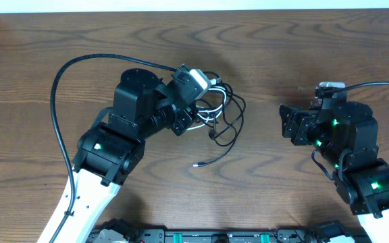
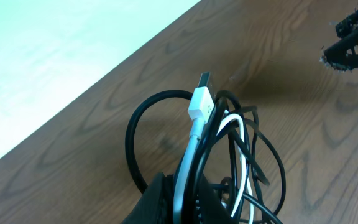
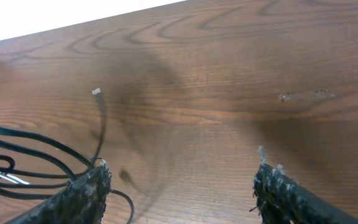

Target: Untangle cables

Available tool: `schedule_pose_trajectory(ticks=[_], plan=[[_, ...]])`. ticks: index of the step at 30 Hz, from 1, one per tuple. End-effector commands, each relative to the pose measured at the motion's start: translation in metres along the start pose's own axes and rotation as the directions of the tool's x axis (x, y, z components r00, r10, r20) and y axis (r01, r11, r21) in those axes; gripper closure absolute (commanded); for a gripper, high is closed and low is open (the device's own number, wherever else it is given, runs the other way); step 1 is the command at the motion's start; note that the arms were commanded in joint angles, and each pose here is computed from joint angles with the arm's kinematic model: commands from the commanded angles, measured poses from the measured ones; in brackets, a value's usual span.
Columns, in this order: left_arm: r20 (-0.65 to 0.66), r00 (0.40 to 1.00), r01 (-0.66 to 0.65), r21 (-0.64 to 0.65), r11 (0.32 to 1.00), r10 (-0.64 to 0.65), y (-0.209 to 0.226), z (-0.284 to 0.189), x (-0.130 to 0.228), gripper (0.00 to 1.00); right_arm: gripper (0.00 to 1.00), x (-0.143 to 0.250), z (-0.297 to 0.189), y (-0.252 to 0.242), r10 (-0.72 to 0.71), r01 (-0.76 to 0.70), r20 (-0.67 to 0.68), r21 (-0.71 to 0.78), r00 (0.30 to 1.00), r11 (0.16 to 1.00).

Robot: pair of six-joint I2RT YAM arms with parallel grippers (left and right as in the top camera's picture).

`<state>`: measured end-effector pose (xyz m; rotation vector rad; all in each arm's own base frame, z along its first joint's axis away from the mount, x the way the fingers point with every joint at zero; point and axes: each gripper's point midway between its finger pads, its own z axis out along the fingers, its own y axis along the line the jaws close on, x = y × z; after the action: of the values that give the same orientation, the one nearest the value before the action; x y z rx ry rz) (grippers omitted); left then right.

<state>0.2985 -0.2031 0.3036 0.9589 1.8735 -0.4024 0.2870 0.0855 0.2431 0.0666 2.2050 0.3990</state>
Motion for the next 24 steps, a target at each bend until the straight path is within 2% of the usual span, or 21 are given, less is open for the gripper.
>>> schedule_pose_trajectory(ticks=[1, 4, 14, 20, 24], plan=[[0.039, 0.999, 0.022, -0.017, 1.0, -0.021, 0.003, -0.009, -0.012, 0.92, 0.23, -0.002, -0.003, 0.013, -0.068, 0.067, 0.001, -0.074, 0.998, 0.995], [0.044, 0.998, 0.042, -0.008, 0.999, -0.042, 0.002, -0.009, -0.014, 0.92, 0.22, 0.0, -0.005, 0.027, -0.133, 0.131, -0.003, -0.155, 0.991, 0.979], [0.105, 0.993, 0.024, 0.219, 0.975, -0.048, -0.037, -0.014, -0.026, 0.92, 0.16, 0.01, -0.01, 0.059, -0.269, 0.254, 0.005, -0.346, 0.963, 0.903], [0.108, 0.993, 0.023, 0.237, 0.971, -0.05, -0.04, -0.014, -0.026, 0.92, 0.14, 0.017, -0.004, 0.069, -0.284, 0.249, -0.023, -0.416, 0.958, 0.874], [0.108, 0.993, 0.023, 0.237, 0.971, -0.05, -0.04, -0.014, -0.026, 0.92, 0.12, 0.021, -0.007, 0.089, -0.34, 0.294, 0.013, -0.537, 0.94, 0.791]])
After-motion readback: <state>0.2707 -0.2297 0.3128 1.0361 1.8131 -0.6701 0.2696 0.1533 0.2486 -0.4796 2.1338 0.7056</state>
